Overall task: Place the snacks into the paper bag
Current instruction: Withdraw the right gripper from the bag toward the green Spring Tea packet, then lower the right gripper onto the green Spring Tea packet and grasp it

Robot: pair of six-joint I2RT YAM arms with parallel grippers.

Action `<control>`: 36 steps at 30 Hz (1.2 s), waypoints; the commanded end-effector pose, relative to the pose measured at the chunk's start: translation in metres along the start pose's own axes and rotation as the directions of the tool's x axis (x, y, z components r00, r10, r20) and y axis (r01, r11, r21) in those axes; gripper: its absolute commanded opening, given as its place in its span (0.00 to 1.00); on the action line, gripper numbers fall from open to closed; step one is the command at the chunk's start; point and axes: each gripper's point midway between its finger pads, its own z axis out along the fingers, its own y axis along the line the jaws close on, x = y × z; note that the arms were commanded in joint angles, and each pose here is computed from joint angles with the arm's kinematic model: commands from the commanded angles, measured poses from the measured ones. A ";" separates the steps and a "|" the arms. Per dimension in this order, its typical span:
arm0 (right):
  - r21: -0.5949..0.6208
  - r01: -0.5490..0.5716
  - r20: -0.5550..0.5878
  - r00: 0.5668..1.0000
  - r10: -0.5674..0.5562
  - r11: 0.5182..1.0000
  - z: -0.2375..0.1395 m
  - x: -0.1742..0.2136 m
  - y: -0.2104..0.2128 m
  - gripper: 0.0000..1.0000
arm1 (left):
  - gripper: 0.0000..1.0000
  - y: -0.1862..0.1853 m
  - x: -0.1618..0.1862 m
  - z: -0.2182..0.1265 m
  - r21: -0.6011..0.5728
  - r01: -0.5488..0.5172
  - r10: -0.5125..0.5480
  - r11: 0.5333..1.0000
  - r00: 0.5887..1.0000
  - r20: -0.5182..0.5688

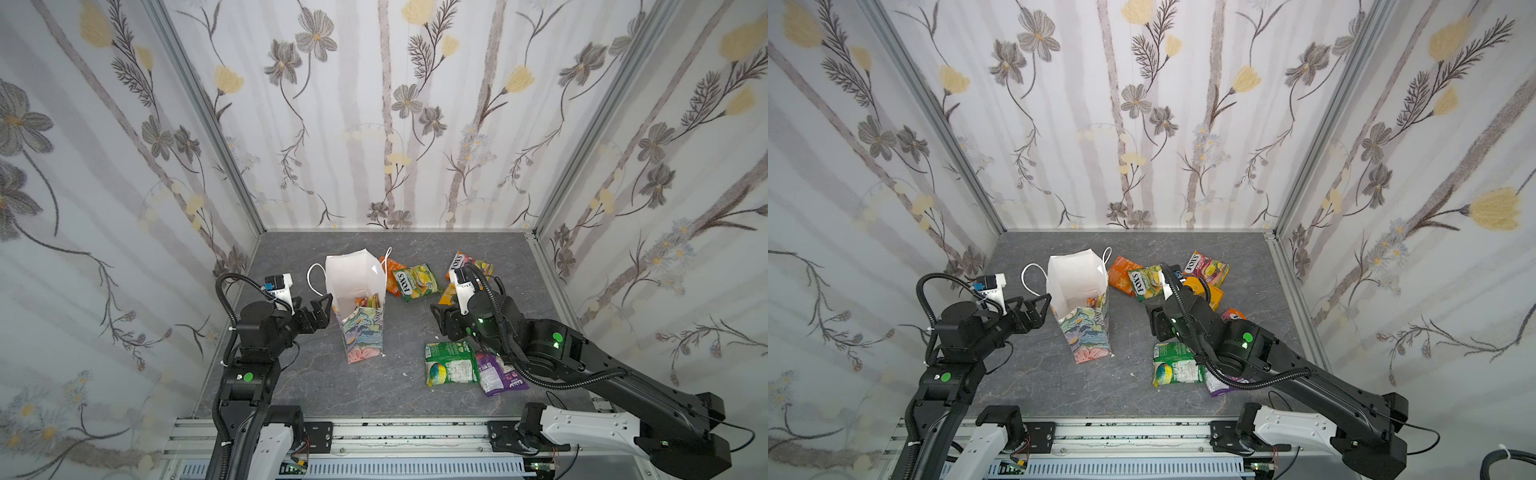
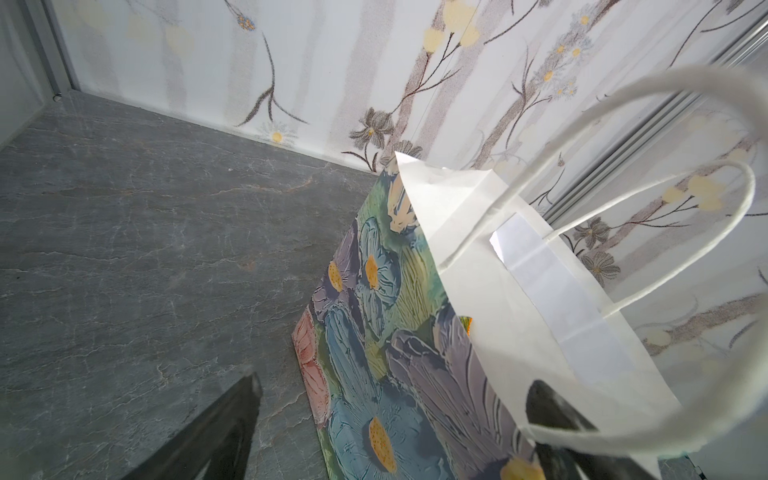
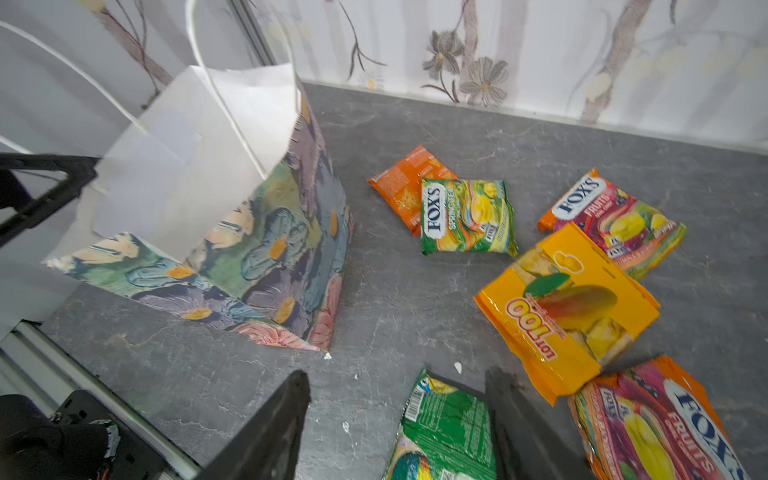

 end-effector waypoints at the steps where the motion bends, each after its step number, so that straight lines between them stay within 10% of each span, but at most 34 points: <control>1: 0.079 -0.055 -0.076 0.995 0.061 0.995 0.006 0.025 -0.020 0.74 | 1.00 -0.002 -0.007 0.000 0.009 -0.019 0.019 1.000 0.999 0.030; 16: 0.217 -0.004 -0.463 0.880 0.107 0.976 0.048 0.144 -0.060 0.83 | 1.00 0.008 -0.006 0.000 -0.045 -0.007 0.008 0.999 1.000 0.029; 36: 0.144 -0.098 -0.525 0.836 0.160 0.985 0.073 0.217 -0.060 0.80 | 1.00 0.012 -0.008 -0.002 -0.083 -0.002 0.005 0.997 0.999 0.033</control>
